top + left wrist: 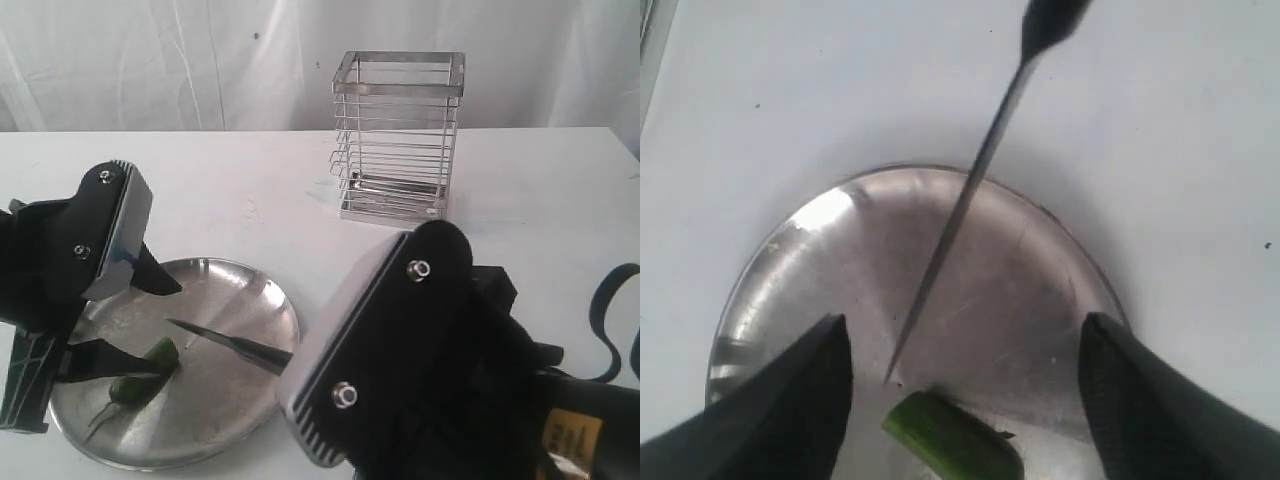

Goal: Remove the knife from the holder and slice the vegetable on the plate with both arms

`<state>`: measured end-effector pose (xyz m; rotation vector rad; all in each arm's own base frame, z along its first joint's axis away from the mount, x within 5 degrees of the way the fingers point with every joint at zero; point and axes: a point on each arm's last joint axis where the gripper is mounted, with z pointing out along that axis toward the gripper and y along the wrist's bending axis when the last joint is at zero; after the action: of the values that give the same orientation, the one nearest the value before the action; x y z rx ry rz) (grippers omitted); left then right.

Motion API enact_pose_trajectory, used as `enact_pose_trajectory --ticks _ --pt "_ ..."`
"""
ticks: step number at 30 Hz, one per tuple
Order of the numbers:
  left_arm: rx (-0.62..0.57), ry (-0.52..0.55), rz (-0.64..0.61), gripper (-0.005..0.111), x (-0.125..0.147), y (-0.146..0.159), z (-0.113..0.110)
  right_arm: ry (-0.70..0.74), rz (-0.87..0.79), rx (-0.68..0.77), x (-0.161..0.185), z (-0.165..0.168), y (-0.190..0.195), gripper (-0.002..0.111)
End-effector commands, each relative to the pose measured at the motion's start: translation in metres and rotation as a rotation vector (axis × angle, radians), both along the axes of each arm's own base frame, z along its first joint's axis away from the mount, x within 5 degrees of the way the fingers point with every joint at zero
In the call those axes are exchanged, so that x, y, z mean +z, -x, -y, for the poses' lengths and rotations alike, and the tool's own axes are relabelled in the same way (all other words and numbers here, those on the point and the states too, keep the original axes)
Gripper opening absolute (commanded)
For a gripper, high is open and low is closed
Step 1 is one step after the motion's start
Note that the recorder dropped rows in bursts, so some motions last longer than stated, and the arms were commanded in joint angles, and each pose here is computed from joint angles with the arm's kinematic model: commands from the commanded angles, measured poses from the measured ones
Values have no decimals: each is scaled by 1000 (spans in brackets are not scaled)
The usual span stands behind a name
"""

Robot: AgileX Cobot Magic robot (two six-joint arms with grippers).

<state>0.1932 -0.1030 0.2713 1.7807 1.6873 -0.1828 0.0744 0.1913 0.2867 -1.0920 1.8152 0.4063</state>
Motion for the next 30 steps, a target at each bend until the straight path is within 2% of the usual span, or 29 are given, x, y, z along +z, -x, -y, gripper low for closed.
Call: enact_pose_trajectory --ticks 1,6,9,14,18,26,30 --pt "-21 14 -1 67 3 3 1 -22 18 73 3 -2 4 0" --pt "-18 2 -36 66 -6 -4 3 -27 17 80 3 -3 4 0" --pt "-6 6 -32 51 -7 -6 3 -27 17 80 3 -3 4 0" --pt "-1 20 -37 43 -6 -6 4 -28 13 79 3 -3 4 0" --pt "-39 23 -71 0 -7 -1 7 -29 11 78 3 -3 4 0" --pt "-93 12 -54 0 -7 3 14 -23 12 70 3 -2 4 0" --pt "-93 -2 -51 0 -7 3 13 40 29 23 0 3 0 0"
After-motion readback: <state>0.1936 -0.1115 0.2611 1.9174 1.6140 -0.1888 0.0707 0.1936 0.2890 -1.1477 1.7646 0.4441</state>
